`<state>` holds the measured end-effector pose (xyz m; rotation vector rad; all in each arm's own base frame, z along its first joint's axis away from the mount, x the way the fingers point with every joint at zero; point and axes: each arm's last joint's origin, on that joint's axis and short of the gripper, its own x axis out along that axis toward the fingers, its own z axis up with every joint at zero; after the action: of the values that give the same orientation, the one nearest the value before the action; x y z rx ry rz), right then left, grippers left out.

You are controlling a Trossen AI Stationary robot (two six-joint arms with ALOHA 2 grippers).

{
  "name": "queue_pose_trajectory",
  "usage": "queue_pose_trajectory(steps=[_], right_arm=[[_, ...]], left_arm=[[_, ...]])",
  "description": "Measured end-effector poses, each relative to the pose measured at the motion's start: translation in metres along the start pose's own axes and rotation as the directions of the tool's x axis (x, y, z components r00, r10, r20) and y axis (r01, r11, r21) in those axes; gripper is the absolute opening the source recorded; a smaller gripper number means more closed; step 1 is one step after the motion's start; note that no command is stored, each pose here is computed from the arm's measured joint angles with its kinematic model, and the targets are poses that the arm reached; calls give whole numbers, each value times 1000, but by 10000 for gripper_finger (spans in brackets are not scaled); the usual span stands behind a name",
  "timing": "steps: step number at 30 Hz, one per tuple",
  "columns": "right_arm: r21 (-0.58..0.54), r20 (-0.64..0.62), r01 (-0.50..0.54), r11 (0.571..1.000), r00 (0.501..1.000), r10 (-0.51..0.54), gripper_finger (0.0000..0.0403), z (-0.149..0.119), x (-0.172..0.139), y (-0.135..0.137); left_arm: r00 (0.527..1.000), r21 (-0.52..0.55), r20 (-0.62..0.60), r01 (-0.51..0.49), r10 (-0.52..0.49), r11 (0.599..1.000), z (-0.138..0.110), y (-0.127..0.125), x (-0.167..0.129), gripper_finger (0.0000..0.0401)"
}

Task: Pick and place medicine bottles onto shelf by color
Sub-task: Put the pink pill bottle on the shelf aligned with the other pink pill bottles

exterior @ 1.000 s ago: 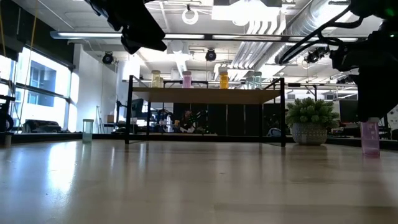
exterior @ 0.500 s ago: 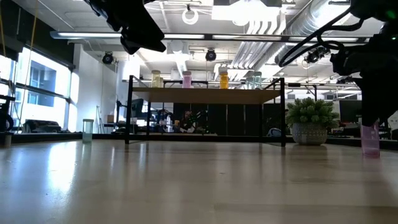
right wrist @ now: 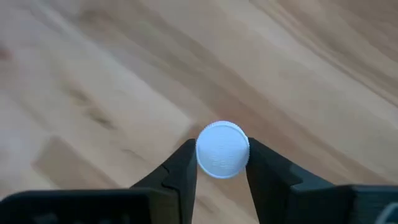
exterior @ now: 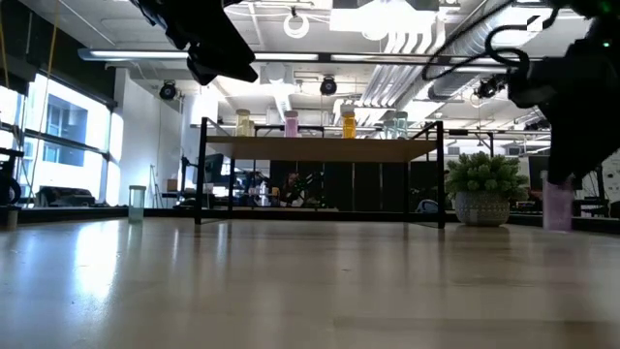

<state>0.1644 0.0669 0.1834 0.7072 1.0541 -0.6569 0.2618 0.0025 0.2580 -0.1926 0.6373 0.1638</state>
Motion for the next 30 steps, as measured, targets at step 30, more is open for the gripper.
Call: queue_pose_trajectory(steps=[30], right_arm=[[-346,300,-327,879,849,434,104,114,-42,42]], left_arm=[[993,23,108,-59,56,998,16,30,1,239]])
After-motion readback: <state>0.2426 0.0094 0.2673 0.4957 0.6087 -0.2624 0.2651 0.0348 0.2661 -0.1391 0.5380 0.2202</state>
